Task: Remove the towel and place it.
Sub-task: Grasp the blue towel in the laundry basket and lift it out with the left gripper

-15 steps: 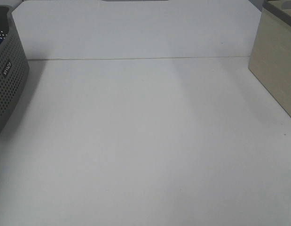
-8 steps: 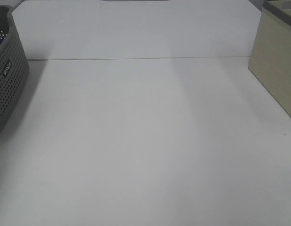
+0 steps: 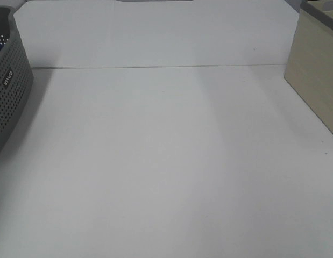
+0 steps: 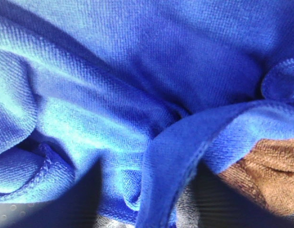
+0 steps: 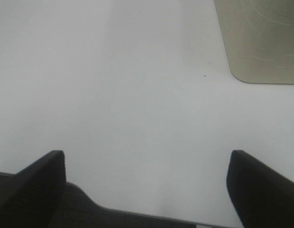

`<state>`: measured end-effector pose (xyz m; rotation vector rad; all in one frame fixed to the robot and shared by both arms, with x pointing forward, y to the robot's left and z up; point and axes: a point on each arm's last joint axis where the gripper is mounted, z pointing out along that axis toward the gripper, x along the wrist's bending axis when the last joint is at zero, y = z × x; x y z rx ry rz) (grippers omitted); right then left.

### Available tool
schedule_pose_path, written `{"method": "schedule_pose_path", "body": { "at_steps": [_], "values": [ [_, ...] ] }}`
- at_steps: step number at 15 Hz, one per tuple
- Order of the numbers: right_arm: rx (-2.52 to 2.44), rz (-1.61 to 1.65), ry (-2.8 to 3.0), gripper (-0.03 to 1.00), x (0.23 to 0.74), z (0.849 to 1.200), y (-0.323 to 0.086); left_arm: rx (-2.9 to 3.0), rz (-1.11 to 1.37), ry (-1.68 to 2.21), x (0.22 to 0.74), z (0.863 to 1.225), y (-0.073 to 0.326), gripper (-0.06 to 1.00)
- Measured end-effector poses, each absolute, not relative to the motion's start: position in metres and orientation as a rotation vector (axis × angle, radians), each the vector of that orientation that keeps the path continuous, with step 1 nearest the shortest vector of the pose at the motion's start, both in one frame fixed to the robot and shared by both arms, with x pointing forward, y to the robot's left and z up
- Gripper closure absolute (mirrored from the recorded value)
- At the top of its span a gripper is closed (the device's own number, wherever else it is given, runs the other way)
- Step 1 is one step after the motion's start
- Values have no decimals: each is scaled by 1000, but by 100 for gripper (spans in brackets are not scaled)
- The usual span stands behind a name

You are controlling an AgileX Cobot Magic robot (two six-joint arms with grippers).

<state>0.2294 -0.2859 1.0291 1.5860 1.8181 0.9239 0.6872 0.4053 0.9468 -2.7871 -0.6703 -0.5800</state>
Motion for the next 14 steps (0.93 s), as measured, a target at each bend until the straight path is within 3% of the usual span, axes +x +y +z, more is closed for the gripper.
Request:
{"method": "schedule_pose_path", "body": {
  "at_steps": [2, 3, 7, 10, 14],
  "values": [
    [1586, 924, 1818, 8, 229, 1029, -286, -2787, -580, -670, 687, 947, 405, 87],
    [1586, 924, 1818, 8, 229, 1029, -286, -2787, -580, -670, 687, 947, 405, 94],
    [1586, 924, 1818, 8, 229, 1029, -286, -2786, -560, -675, 686, 947, 406, 94],
    [1586, 924, 1818, 8, 229, 1029, -286, -2770, -586, -691, 685, 968, 406, 94],
    [1586, 924, 1818, 8, 229, 1029, -286, -2708, -876, -812, 672, 1054, 403, 94]
  ]
}}
